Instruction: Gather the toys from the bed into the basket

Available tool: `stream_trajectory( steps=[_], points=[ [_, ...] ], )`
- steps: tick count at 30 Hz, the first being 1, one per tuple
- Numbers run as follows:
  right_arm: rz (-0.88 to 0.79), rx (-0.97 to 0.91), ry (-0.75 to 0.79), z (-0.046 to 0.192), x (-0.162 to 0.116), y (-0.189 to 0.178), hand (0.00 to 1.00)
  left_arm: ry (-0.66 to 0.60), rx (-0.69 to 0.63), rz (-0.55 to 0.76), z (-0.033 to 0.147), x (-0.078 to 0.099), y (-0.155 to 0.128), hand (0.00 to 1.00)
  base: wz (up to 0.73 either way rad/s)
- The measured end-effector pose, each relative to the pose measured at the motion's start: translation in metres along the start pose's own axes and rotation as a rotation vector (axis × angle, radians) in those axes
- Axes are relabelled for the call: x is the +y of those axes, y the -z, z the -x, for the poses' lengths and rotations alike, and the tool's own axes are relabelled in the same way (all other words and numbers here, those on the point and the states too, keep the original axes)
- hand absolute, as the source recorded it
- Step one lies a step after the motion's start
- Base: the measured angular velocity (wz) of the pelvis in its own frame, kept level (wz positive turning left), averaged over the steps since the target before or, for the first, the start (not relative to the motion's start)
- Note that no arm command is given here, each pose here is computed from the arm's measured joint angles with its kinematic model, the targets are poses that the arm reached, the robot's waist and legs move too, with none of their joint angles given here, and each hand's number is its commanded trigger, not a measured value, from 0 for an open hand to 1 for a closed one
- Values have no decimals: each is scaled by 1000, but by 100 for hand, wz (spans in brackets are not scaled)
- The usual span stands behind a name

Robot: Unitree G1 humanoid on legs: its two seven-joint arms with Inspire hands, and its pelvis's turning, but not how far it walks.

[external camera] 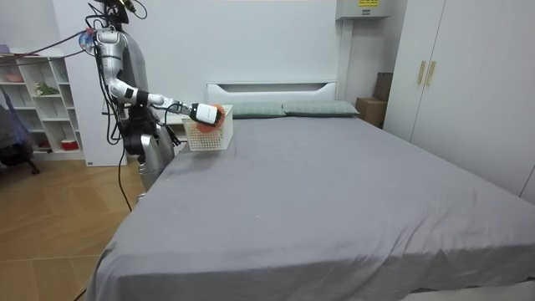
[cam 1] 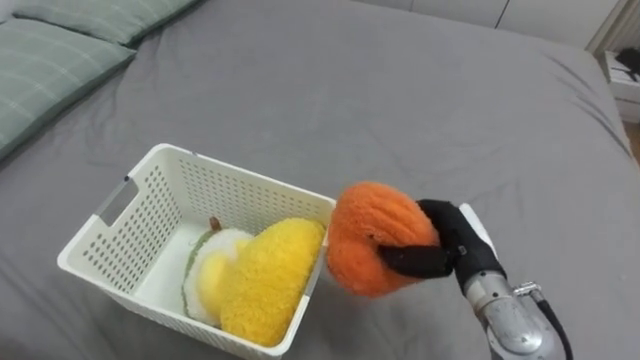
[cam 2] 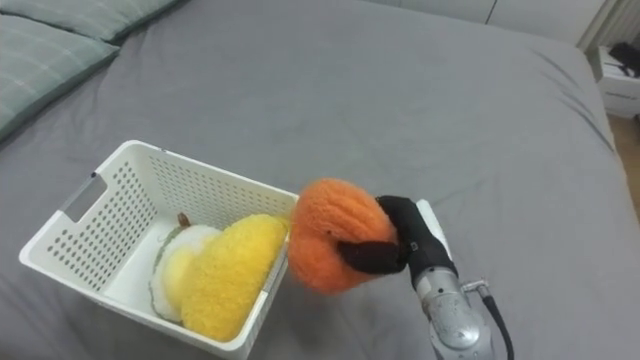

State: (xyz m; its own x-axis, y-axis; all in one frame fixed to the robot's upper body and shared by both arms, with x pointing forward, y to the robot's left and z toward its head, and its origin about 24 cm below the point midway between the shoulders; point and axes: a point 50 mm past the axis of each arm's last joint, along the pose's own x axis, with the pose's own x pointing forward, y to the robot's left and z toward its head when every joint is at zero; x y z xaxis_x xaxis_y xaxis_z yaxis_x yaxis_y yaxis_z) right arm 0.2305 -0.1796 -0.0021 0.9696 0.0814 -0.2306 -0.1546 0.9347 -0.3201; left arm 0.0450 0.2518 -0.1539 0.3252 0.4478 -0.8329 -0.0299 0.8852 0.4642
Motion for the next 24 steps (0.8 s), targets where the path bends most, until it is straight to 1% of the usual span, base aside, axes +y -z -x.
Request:
stream_trajectory(
  steps=[4, 11, 16, 19, 24],
  points=[
    [9, -138, 8, -2, -3, -33, 100, -1, -5, 1, 0, -1, -2, 0, -4],
    [24, -275, 9, -14, -6, -69, 100, -19, -16, 2, -1, -1, -6, 0, 0],
    [130, -404, 7, -20, -2, -104, 100, -20, -19, -1, -1, -1, -7, 0, 1],
    [133, -440, 0, -23, -1, -114, 100, -21, -19, -1, -1, -1, -7, 0, 11],
    [142, -451, -23, -25, 2, -119, 100, -26, 12, -9, -1, -1, -2, 0, 2]
  ],
)
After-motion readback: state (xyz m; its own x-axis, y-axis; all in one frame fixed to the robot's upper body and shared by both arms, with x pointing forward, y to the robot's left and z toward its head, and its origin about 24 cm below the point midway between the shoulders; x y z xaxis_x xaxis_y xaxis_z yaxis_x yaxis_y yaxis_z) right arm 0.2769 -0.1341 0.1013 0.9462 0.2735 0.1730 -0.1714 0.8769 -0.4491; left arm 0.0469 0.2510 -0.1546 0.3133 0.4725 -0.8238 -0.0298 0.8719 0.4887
